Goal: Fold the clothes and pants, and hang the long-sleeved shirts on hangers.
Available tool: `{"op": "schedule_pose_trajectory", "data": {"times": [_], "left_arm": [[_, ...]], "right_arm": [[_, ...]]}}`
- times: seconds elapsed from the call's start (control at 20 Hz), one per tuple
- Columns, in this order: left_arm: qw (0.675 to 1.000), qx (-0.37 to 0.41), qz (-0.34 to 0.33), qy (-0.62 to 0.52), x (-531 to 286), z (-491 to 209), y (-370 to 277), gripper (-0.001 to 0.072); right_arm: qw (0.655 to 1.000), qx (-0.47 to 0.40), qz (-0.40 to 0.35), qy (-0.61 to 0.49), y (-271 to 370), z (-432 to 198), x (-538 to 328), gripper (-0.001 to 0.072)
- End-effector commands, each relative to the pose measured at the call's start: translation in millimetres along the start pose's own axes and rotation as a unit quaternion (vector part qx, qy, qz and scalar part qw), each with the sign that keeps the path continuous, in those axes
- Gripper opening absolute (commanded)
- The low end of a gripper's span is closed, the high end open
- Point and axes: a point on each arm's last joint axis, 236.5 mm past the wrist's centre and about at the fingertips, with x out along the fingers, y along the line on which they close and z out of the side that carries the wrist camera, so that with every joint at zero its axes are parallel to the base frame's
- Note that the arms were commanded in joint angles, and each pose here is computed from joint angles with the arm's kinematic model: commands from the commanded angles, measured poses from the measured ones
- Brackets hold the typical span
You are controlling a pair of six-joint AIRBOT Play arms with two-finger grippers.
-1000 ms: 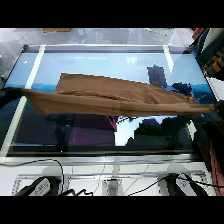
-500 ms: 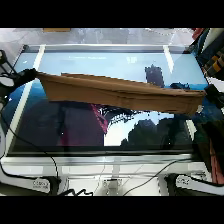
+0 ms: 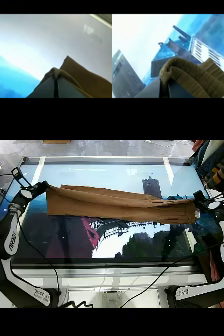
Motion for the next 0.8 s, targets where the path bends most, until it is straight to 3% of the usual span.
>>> {"op": "schedule_pose_trajectory", "data": {"times": [0.0,0.35,0.4,0.45,0.5,0.55,0.75], "left_arm": [[0.999,-0.001,-0.002,-0.053,5,29,-8,0.0007],[0.996,0.008,-0.007,-0.093,24,22,-30,0.0011],[0.995,0.010,-0.006,-0.100,27,20,-32,0.0016],[0.995,0.013,-0.006,-0.103,30,16,-35,0.0188],[0.995,0.016,-0.008,-0.102,32,13,-38,0.0672],[0.995,0.017,-0.011,-0.100,31,12,-41,0.0720],[0.998,0.017,-0.020,-0.062,19,14,-42,0.0720]], "right_arm": [[0.999,0.009,0.024,-0.036,21,19,8,0.0022],[0.994,0.010,0.060,-0.088,52,31,18,0.0023],[0.994,0.005,0.060,-0.093,52,30,20,0.0052],[0.994,0.003,0.060,-0.094,52,29,23,0.0339],[0.994,-0.008,0.060,-0.091,54,26,23,0.0720],[0.994,-0.010,0.060,-0.092,55,27,22,0.0688],[0.995,-0.028,0.059,-0.082,59,26,15,0.0687]]}}
